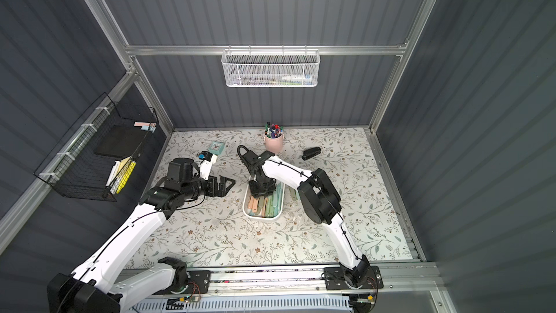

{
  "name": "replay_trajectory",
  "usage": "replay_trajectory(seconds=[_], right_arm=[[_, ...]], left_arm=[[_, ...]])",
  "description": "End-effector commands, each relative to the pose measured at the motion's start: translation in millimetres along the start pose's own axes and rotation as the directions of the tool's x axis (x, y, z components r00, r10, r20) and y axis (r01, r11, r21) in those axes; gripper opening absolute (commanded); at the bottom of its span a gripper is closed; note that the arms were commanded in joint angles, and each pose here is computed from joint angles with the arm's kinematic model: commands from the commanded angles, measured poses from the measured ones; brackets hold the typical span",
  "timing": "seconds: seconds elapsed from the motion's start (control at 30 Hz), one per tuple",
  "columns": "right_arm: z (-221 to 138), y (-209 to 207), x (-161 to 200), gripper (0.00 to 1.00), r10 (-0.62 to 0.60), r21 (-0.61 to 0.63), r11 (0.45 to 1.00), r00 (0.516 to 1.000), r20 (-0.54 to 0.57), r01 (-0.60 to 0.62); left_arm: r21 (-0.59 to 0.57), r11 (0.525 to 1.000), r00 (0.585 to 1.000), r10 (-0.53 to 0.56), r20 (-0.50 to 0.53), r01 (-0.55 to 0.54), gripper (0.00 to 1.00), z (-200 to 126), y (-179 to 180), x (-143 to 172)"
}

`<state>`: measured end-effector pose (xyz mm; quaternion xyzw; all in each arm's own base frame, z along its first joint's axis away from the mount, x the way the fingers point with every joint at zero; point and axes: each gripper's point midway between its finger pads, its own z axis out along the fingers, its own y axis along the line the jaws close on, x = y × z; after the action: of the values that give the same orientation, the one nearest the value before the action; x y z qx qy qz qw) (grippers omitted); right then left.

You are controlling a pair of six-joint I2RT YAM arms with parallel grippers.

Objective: Take the fruit knife out of the storage box
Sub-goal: Pick up the fruit knife from the storage box.

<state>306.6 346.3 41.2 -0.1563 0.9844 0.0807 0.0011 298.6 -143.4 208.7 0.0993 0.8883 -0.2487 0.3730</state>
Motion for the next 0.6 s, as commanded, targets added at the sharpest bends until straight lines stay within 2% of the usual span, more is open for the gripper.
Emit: replay_trajectory(seconds=[0.0, 0.2, 0.37, 0.57], right_arm=[[10, -22, 14, 0.42, 0.033, 0.096, 0.995, 0.999, -0.041, -0.029], [5, -22, 12, 0.43, 0.041, 0.091, 0.995, 0.999, -0.008, -0.040], [13, -17, 12, 0.43, 0.034, 0.065, 0.997, 0.999, -0.026, -0.032], [16, -8, 7, 0.39, 0.020, 0.029, 0.999, 1.000, -0.023, -0.020]], left_arm=[[0.001, 1.000, 1.000, 0.014, 0.021, -0.014, 0.99, -8, -3, -7], [0.002, 1.000, 1.000, 0.013, 0.020, -0.013, 0.99, -8, -3, -7], [0.004, 1.000, 1.000, 0.014, 0.020, -0.014, 1.00, -7, -3, -7], [-0.001, 1.000, 1.000, 0.014, 0.022, -0.014, 0.99, -8, -2, -7]])
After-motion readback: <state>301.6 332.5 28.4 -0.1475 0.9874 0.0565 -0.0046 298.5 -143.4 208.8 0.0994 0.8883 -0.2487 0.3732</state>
